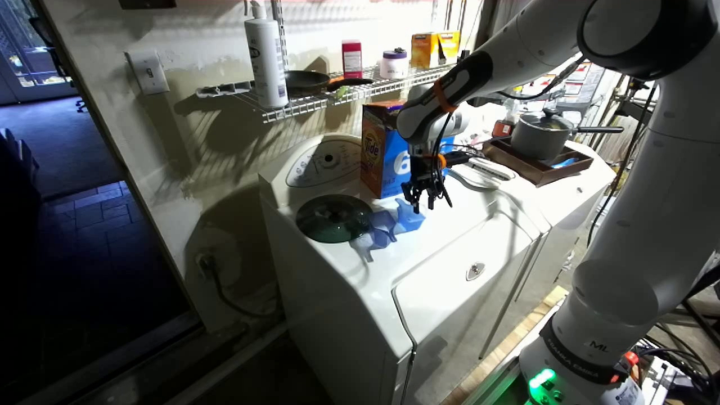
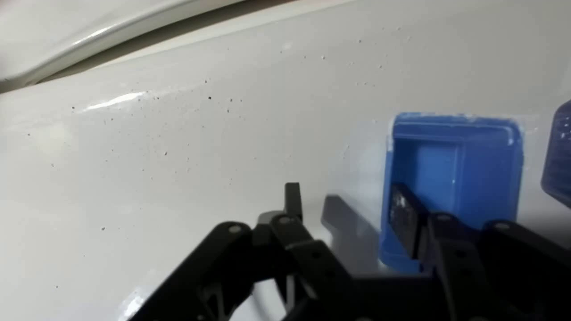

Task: Close the lid of the blue cleaning powder box, pick up the blue measuring cup and put it on the blue cleaning powder box

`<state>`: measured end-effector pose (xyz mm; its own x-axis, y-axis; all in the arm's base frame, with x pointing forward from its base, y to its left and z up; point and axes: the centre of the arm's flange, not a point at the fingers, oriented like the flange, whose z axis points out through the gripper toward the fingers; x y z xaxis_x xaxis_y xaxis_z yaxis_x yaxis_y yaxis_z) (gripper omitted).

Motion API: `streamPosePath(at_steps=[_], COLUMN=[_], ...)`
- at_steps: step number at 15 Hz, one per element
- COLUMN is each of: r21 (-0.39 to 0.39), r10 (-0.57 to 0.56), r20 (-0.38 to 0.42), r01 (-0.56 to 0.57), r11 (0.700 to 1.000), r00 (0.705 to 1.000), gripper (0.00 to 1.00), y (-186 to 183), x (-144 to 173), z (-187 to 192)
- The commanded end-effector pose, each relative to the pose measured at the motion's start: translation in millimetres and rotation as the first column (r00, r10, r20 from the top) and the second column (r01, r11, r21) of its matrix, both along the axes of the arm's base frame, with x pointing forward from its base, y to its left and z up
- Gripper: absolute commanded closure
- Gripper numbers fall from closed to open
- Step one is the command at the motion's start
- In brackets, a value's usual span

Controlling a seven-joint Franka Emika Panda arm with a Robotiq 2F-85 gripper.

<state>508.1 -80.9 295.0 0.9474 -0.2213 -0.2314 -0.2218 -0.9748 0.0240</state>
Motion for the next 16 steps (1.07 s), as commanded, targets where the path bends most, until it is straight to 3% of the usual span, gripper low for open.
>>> streamPosePath(at_steps=[1,4,5,10,16], r21=[0.02,0.026,0.027,0.042,0.032], r10=[0.003,0.0,0.0,-0.004,0.024], r20=[0.011,0.011,0.011,0.017,-0.07], r01=[-0.003,0.0,0.0,0.003,-0.021], r11=[1.0,1.0,1.0,0.999,0.999], r00=[1.0,1.0,1.0,1.0,0.997], gripper=[0.76,0.98,0.99,1.0,0.99], y=[2,1,1,3,9], x=[16,21,23,29,10], z=[-4,-5,-5,5,49])
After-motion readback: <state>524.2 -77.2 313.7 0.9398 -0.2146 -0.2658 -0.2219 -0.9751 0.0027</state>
